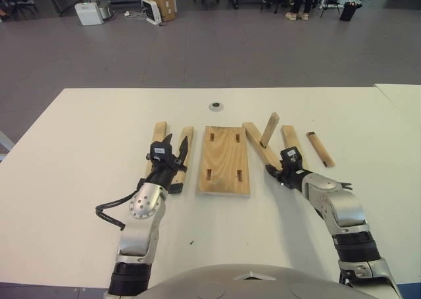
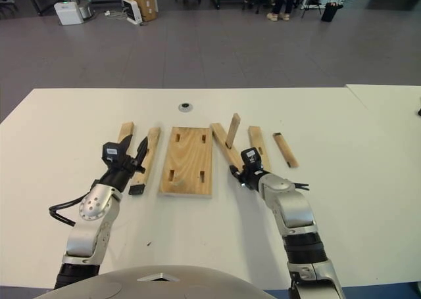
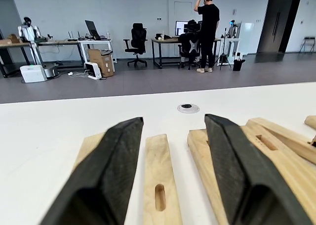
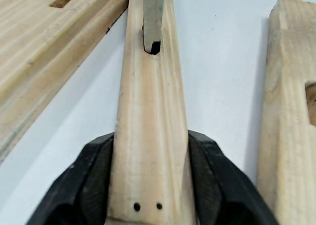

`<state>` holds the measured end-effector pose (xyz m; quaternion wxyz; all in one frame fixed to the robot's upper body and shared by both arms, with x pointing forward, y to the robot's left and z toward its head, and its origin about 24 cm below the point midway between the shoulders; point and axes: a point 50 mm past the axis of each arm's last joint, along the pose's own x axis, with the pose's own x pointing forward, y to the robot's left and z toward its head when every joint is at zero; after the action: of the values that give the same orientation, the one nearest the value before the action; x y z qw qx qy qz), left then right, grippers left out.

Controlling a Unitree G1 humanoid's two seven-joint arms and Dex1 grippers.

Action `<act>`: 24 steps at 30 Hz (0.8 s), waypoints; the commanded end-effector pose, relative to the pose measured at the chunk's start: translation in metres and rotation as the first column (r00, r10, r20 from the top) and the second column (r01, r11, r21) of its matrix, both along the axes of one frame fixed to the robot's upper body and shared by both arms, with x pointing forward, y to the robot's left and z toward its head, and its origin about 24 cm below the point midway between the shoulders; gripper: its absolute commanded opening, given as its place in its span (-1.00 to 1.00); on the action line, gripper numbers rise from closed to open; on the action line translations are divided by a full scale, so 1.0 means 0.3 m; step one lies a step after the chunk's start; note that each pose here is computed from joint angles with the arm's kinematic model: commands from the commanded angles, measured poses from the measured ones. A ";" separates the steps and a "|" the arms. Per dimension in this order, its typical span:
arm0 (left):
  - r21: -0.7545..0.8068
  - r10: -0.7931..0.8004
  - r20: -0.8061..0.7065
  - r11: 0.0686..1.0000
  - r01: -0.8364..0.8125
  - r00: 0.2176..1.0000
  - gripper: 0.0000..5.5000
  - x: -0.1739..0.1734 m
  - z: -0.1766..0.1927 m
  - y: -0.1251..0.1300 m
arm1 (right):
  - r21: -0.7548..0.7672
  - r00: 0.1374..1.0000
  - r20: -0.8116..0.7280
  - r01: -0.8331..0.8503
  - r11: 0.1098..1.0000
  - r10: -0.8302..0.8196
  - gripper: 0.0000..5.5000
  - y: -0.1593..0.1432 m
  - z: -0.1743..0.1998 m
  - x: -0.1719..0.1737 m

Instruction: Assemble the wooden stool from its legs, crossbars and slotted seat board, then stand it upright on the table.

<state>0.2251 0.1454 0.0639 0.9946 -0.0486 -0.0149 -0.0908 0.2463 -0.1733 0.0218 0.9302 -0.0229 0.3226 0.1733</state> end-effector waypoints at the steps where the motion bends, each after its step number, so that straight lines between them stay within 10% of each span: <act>1: -0.081 -0.028 0.012 0.996 0.029 1.000 -0.17 0.010 0.036 0.027 | 0.051 0.999 -0.007 0.044 0.998 -0.044 -0.25 0.024 -0.012 0.020; 10: -0.149 -0.263 0.235 0.942 0.302 0.936 -0.02 0.072 0.280 0.139 | 0.464 0.888 0.459 -0.203 0.862 -0.037 -0.25 0.078 0.394 0.230; 24: -0.585 -0.616 0.273 0.503 0.636 0.739 0.87 0.116 0.470 0.066 | 0.702 0.744 0.567 -0.661 0.265 0.353 -0.25 0.161 0.590 0.076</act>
<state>0.2587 0.1658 0.1962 0.8191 -0.3801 -0.0425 -0.4275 0.2775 -0.1293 0.1910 0.7526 0.3350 0.0167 0.5667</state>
